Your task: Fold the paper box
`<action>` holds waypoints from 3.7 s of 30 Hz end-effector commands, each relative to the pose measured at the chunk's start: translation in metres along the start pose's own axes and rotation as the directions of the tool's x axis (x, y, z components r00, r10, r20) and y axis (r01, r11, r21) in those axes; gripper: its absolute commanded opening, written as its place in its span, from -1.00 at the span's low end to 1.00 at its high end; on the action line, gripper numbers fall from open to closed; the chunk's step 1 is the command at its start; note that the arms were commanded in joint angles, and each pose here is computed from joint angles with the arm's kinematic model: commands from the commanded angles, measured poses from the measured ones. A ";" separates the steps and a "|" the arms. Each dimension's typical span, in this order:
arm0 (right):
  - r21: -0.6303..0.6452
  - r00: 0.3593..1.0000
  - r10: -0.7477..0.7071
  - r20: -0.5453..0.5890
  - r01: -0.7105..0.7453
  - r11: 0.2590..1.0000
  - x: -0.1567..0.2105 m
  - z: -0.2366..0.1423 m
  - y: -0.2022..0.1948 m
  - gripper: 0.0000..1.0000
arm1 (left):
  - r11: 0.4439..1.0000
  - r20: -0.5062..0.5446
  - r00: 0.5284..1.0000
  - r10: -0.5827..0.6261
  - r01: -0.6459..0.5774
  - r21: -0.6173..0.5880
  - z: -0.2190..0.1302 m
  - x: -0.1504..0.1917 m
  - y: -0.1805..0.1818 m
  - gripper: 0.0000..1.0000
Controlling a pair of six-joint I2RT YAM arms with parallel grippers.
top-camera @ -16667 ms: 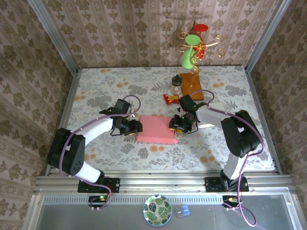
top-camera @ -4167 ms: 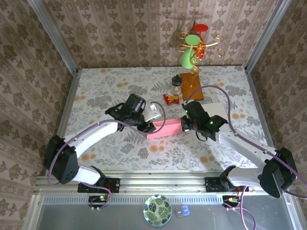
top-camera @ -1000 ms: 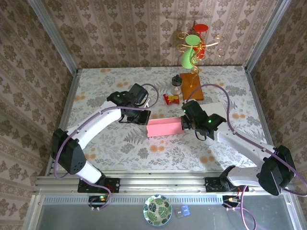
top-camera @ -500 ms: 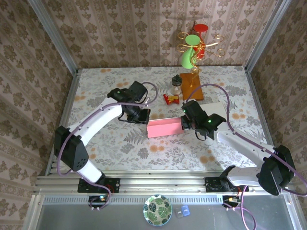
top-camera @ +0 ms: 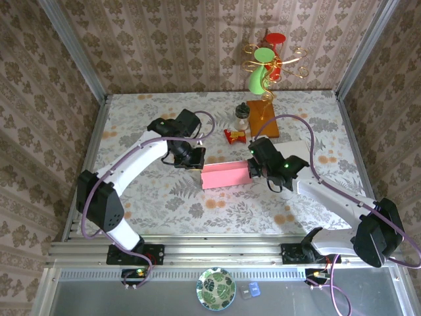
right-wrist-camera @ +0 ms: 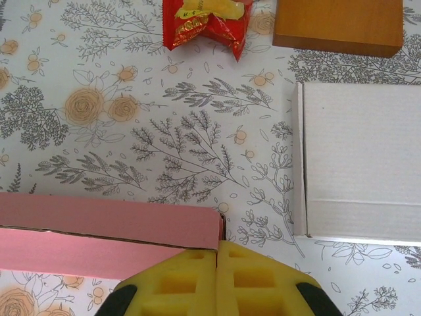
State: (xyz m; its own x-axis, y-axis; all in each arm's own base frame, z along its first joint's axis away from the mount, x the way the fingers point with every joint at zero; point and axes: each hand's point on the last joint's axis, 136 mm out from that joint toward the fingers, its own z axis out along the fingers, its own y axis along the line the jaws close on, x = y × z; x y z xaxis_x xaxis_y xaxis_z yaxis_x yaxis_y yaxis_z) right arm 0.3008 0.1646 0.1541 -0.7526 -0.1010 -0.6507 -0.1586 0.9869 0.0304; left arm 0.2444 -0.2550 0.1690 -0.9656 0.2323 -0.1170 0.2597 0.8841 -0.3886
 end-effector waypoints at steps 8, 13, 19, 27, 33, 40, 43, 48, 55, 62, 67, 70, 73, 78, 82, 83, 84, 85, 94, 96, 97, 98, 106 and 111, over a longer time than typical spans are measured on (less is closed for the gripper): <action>-0.023 0.999 -0.037 -0.028 0.036 0.999 0.006 0.002 0.009 -1.00 | 0.998 0.033 0.998 0.061 -0.062 0.032 0.007 0.001 -0.002 -1.00; -0.030 0.999 -0.048 -0.020 0.047 0.998 0.007 0.002 0.010 -1.00 | 0.996 0.046 0.995 0.087 -0.088 0.023 0.012 0.005 0.002 -1.00; -0.033 0.998 -0.050 -0.026 0.049 0.998 0.013 0.003 0.011 -1.00 | 0.995 0.046 0.994 0.101 -0.101 0.005 0.016 0.008 0.004 -1.00; -0.101 0.979 0.203 -0.021 -0.204 0.974 0.008 -0.023 0.011 -0.37 | 0.992 0.050 0.991 0.122 -0.121 -0.017 0.015 0.008 0.004 -1.00; -0.193 0.782 0.618 -0.076 -0.620 0.761 0.006 -0.044 -0.001 0.13 | 0.991 0.050 0.990 0.130 -0.129 -0.021 0.015 0.007 0.002 -1.00; -0.285 0.374 0.898 -0.232 -0.909 0.305 -0.001 -0.035 -0.003 0.29 | 0.990 0.051 0.989 0.142 -0.140 -0.031 0.014 0.006 0.000 -1.00; -0.289 0.276 0.922 -0.272 -0.937 0.196 -0.002 -0.027 -0.001 0.32 | 0.990 0.051 0.989 0.142 -0.140 -0.033 0.014 0.006 0.000 -1.00; -0.265 0.194 0.927 -0.321 -0.958 0.109 0.007 -0.011 0.003 0.27 | 0.989 0.054 0.988 0.146 -0.145 -0.030 0.013 0.006 -0.002 -1.00; -0.289 0.174 0.938 -0.299 -0.954 0.084 0.003 -0.003 -0.003 0.24 | 0.989 0.051 0.987 0.149 -0.148 -0.027 0.014 0.007 -0.003 -1.00; -0.271 0.167 0.939 -0.299 -0.959 0.084 0.007 0.003 -0.004 0.09 | 0.989 0.052 0.987 0.149 -0.148 -0.029 0.013 0.007 -0.003 -1.00; -0.254 0.162 0.943 -0.290 -0.963 0.087 0.014 0.012 -0.009 -0.02 | 0.989 0.054 0.987 0.149 -0.148 -0.029 0.013 0.006 -0.003 -1.00; -0.242 0.164 0.945 -0.283 -0.966 0.096 0.018 0.015 -0.012 -0.12 | 0.989 0.057 0.988 0.147 -0.145 -0.028 0.013 0.005 -0.004 -1.00; -0.219 0.168 0.946 -0.278 -0.970 0.109 0.024 0.018 -0.013 -0.20 | 0.991 0.067 0.988 0.136 -0.135 -0.021 0.010 0.005 -0.005 -1.00; -0.173 0.177 0.947 -0.267 -0.976 0.134 0.037 0.025 -0.016 -0.31 | 0.996 0.128 0.989 0.074 -0.079 0.040 -0.004 0.001 -0.017 -0.67; -0.142 0.176 0.948 -0.266 -0.980 0.142 0.045 0.028 -0.017 -0.33 | 0.988 0.194 0.977 -0.092 0.065 0.139 -0.019 -0.004 -0.020 -0.52; -0.138 0.177 0.948 -0.265 -0.980 0.145 0.046 0.028 -0.018 -0.33 | 0.978 0.211 0.967 -0.143 0.106 0.177 -0.021 -0.006 -0.022 -0.50; -0.132 0.178 0.947 -0.266 -0.980 0.147 0.047 0.029 -0.018 -0.34 | 0.969 0.228 0.956 -0.183 0.137 0.204 -0.024 -0.008 -0.022 -0.45; -0.131 0.178 0.948 -0.265 -0.980 0.148 0.048 0.029 -0.018 -0.34 | 0.959 0.242 0.944 -0.224 0.170 0.228 -0.025 -0.008 -0.021 -0.40; -0.122 0.183 0.946 -0.268 -0.980 0.155 0.047 0.029 -0.017 -0.36 | 0.803 0.220 0.809 -0.545 0.428 0.416 -0.007 -0.022 0.002 -0.30; -0.122 0.183 0.945 -0.269 -0.980 0.155 0.047 0.029 -0.017 -0.36 | 0.791 0.211 0.803 -0.557 0.437 0.428 -0.005 -0.024 0.002 -0.30; -0.119 0.182 0.946 -0.270 -0.981 0.155 0.048 0.029 -0.017 -0.36 | 0.790 0.199 0.806 -0.557 0.441 0.426 -0.002 -0.023 0.002 -0.30; -0.119 0.182 0.946 -0.270 -0.981 0.155 0.048 0.029 -0.017 -0.36 | 0.790 0.187 0.809 -0.557 0.447 0.419 0.001 -0.021 0.003 -0.30; -0.116 0.182 0.945 -0.272 -0.981 0.155 0.048 0.029 -0.016 -0.36 | 0.778 0.152 0.814 -0.561 0.457 0.431 0.010 -0.018 0.001 -0.31; -0.116 0.179 0.945 -0.272 -0.981 0.152 0.048 0.029 -0.016 -0.36 | 0.781 0.137 0.815 -0.564 0.472 0.410 0.014 -0.009 0.006 -0.37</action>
State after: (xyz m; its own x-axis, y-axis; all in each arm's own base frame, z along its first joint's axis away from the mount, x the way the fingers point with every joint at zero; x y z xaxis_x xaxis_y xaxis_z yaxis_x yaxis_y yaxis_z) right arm 0.3008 0.1570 0.1322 -0.4753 0.8715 0.1210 0.5451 0.1837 0.8180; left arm 0.2606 -0.2587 0.1591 -0.9298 -0.3668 -0.0295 -0.2287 0.6388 -0.7346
